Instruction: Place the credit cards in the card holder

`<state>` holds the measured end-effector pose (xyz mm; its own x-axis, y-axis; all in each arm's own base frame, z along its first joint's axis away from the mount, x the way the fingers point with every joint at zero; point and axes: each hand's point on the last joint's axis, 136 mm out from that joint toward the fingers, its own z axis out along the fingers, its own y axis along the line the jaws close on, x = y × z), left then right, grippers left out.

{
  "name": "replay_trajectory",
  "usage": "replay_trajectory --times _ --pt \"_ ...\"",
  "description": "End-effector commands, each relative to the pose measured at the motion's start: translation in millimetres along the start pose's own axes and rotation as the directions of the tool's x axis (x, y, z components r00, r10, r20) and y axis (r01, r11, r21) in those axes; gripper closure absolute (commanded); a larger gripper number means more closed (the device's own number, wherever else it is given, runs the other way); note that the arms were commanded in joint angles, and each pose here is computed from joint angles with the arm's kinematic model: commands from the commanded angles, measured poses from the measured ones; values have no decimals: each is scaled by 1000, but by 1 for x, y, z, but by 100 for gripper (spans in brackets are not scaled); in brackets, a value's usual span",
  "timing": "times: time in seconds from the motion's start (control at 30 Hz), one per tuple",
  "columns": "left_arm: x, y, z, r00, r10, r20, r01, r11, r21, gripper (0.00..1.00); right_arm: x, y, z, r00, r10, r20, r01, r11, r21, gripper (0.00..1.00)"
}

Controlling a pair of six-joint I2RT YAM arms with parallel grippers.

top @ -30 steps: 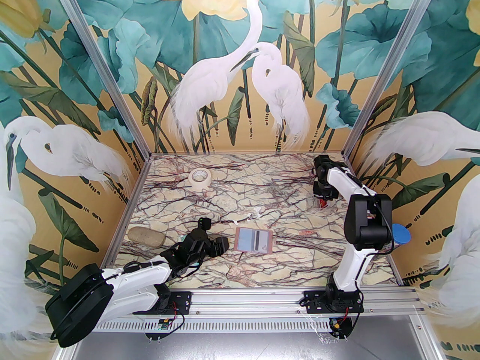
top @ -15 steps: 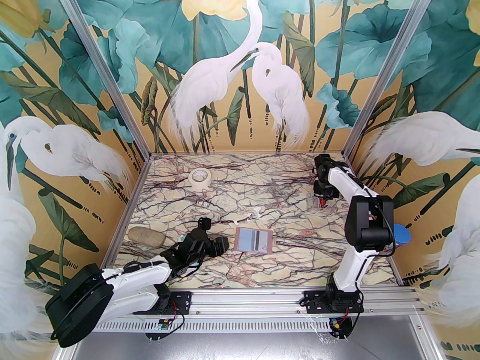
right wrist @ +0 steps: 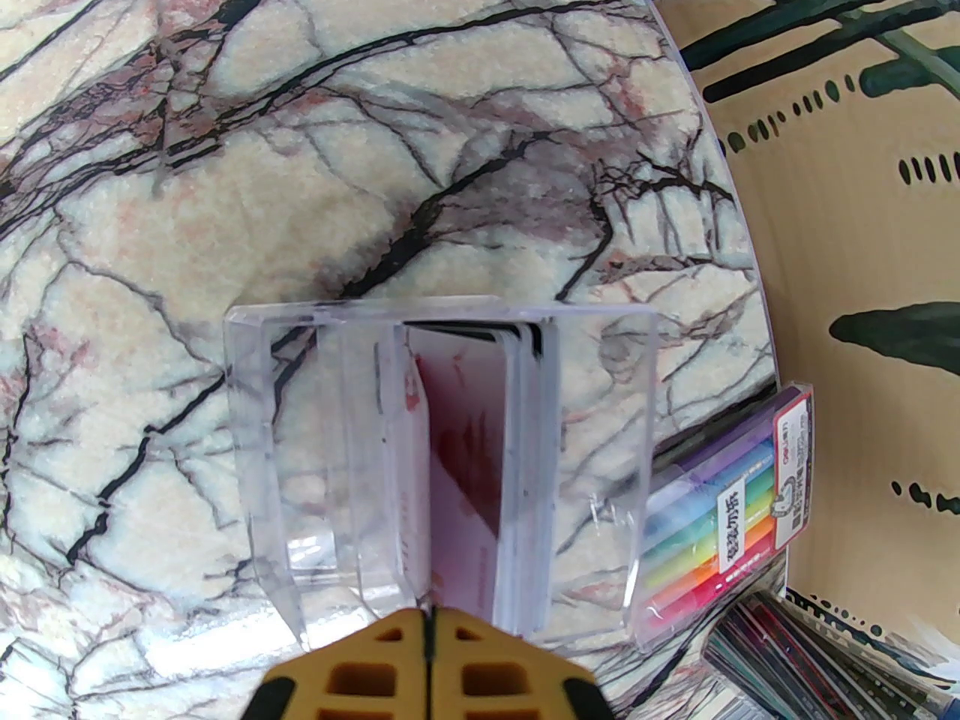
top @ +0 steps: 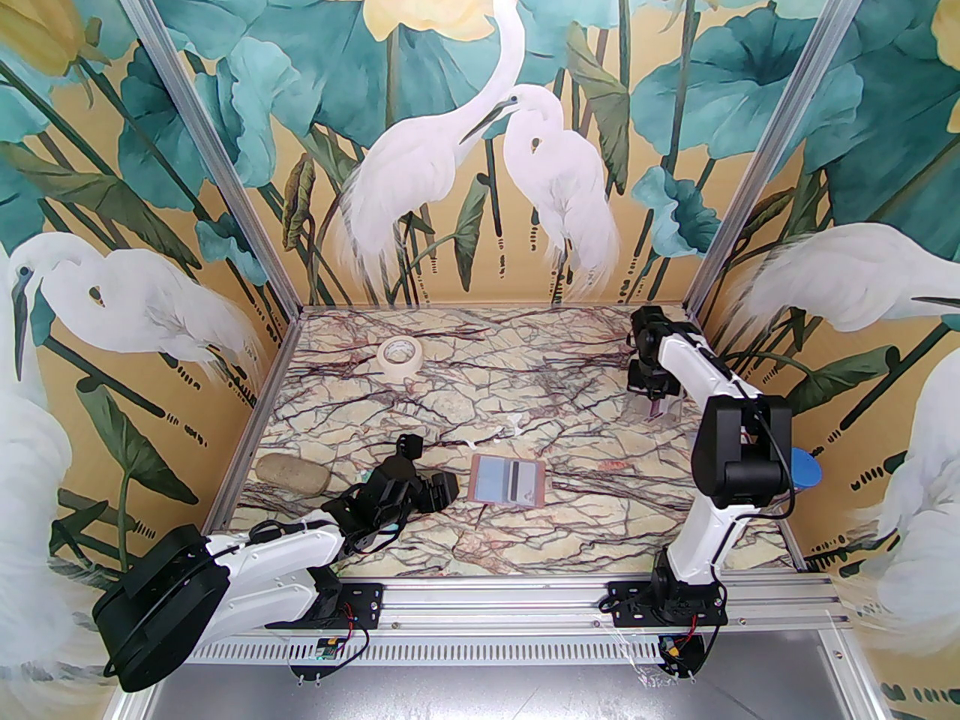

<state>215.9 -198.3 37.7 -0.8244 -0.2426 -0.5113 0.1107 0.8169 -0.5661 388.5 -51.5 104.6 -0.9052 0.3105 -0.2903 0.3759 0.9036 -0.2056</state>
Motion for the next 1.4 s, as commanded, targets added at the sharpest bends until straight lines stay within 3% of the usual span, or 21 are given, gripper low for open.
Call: replay_trajectory --times 0.0,0.17,0.37,0.5,0.73,1.0,1.2,1.37 --pt "2 3 2 1000 6 -18 -6 1000 -9 27 -5 0 -24 999 22 37 -20 999 -49 98" --pt "2 1 1 1000 8 -15 -8 1000 -2 27 1 6 -45 998 29 62 -21 991 -132 100" --pt "1 -8 -5 1000 25 -14 -24 998 51 27 23 38 -80 993 30 115 13 934 -356 100" --pt "2 -24 -11 998 56 -21 -52 989 137 27 46 67 -112 985 33 169 65 839 -541 100" --pt "4 -55 -21 994 95 -60 -75 958 276 27 98 105 -149 966 9 258 192 641 -743 100" --pt "-2 -107 -31 982 134 -133 -61 891 450 33 164 145 -155 969 -17 247 234 385 -893 100" --pt "-5 -109 -14 980 110 -167 -29 905 425 49 194 166 -136 981 -55 186 194 337 -921 100" --pt "-2 -105 1 977 98 -191 -13 914 404 52 208 179 -123 985 -73 158 174 329 -928 100"
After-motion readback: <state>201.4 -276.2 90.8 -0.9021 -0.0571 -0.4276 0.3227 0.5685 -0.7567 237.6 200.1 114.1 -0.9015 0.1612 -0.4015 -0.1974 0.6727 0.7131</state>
